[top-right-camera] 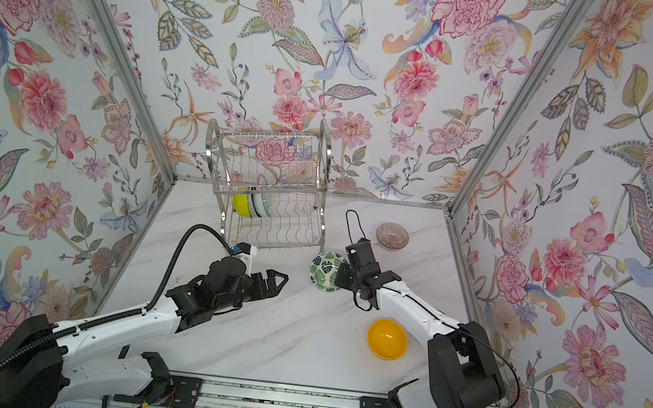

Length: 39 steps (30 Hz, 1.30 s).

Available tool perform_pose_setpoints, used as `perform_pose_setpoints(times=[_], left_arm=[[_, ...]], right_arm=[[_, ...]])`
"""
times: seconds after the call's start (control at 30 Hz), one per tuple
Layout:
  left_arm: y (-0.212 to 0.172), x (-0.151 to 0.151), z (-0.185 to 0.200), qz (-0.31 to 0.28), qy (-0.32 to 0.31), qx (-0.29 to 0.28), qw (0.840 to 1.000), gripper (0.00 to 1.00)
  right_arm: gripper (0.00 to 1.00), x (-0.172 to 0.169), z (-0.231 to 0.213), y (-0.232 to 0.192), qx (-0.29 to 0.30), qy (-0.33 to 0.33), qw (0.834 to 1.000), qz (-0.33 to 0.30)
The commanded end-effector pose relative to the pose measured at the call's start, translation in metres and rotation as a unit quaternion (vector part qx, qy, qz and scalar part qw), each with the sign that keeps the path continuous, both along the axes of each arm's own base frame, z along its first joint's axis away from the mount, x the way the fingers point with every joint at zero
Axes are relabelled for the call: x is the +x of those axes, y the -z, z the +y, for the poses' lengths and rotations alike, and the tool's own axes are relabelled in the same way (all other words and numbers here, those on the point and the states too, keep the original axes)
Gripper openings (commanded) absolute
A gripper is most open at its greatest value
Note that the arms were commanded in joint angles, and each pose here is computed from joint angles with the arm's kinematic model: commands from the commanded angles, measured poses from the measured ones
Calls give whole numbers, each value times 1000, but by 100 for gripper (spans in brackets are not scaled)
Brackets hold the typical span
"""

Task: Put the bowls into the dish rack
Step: 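Lift the leaf-patterned bowl toward the left gripper while the left gripper reaches to meet it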

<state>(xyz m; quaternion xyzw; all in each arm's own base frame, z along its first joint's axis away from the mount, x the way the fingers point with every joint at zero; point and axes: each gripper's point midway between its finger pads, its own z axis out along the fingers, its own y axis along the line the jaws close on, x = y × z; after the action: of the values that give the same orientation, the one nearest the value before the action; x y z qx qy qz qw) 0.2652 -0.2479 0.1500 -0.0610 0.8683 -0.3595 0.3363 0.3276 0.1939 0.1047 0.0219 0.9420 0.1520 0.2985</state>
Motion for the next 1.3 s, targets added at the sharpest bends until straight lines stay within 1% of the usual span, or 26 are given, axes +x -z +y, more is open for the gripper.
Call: perform_pose_setpoints(times=[0.0, 0.1, 0.17, 0.33, 0.53, 0.7, 0.73, 0.8, 1.0, 1.13, 1.27], left_arm=[[-15, 5, 1, -23, -5, -29, 999, 98], [-15, 6, -2, -24, 4, -27, 999, 97], [-11, 11, -2, -21, 3, -20, 1000, 94], [-10, 24, 7, -26, -9, -19, 999, 88], [-7, 37, 28, -26, -37, -14, 999, 73], [-2, 47, 43, -25, -56, -11, 998, 52], [-2, 51, 44, -26, -59, -9, 998, 50], [-1, 57, 47, -23, -64, -7, 998, 49], [-6, 72, 45, -30, -71, -17, 997, 41], [-4, 77, 43, -29, -71, -24, 997, 27], [-6, 80, 43, -32, -76, -25, 996, 19]], right_arm=[[0, -1, 27, -27, -2, -17, 999, -45], [0, -7, 51, -29, -9, -41, 997, -59], [0, -9, 68, -30, -1, -55, 997, -62], [0, -1, 106, -36, 17, -80, 995, -60], [0, 20, 140, -52, 37, -96, 992, -76], [0, 28, 153, -66, 54, -104, 989, -90], [0, 28, 155, -69, 58, -107, 988, -93], [0, 29, 158, -74, 63, -113, 986, -101], [0, 25, 166, -80, 83, -126, 982, -114], [0, 21, 172, -80, 83, -134, 979, -128], [0, 18, 175, -74, 84, -136, 979, -123]])
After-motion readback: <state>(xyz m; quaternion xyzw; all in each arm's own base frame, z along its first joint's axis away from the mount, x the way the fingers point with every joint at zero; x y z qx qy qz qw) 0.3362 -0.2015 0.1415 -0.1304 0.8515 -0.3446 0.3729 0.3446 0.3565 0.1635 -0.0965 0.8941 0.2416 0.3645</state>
